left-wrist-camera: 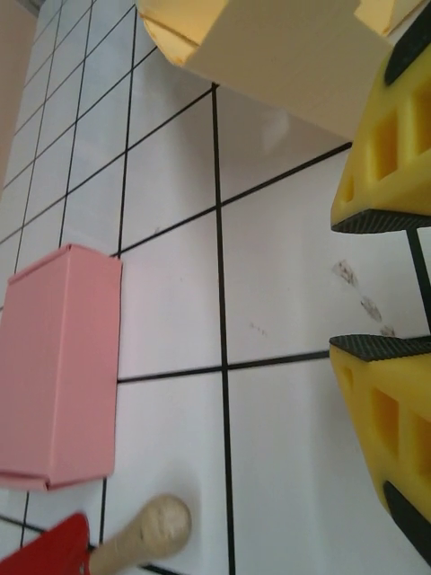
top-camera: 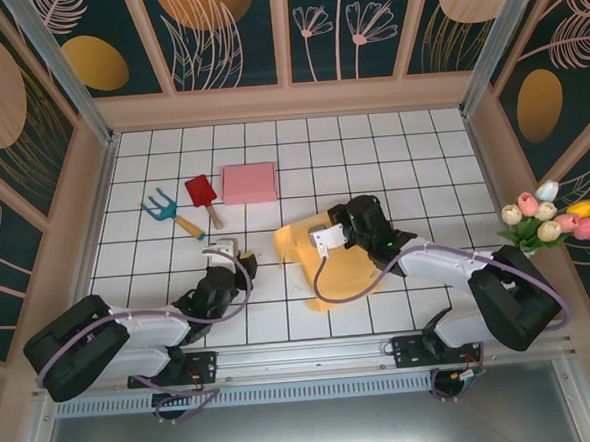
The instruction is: Fold the paper box
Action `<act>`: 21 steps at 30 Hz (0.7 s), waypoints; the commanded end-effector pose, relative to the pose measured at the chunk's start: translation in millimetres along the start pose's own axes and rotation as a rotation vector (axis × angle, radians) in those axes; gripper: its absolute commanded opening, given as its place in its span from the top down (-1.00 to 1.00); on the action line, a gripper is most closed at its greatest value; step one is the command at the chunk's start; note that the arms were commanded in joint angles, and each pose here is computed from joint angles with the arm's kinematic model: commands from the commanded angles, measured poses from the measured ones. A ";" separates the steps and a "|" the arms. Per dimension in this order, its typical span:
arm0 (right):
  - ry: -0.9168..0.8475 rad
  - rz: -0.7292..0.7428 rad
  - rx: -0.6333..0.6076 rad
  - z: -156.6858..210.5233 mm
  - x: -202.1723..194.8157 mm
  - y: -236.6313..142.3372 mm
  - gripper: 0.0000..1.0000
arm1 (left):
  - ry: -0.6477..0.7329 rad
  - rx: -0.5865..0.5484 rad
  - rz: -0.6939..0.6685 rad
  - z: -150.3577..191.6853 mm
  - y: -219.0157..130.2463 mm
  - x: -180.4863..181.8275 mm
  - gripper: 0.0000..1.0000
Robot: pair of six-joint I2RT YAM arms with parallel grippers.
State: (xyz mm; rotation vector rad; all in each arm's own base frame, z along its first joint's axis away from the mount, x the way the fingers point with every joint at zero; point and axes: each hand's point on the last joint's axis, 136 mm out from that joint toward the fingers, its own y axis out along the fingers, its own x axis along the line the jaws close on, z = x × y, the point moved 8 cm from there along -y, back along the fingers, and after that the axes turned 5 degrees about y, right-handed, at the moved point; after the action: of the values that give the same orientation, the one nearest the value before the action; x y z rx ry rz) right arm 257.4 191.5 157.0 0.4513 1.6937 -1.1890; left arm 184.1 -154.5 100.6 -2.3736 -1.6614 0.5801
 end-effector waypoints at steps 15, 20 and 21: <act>-0.074 0.034 -0.049 -1.6 7.0 -9.6 1.00 | 0.076 -0.002 0.356 4.4 11.0 -39.0 0.11; -0.069 0.034 -0.059 -2.5 9.2 -9.5 1.00 | 0.076 0.007 0.373 4.9 13.3 -42.0 0.10; -0.067 0.036 -0.061 -2.8 8.8 -9.4 1.00 | 0.077 0.010 0.376 5.0 14.0 -42.8 0.09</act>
State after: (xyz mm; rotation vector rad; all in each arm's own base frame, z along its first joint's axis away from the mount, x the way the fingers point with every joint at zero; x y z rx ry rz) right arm 250.0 189.3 157.9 0.4303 1.6476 -1.1238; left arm 177.9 -190.4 90.0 -2.6069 -1.2266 0.5685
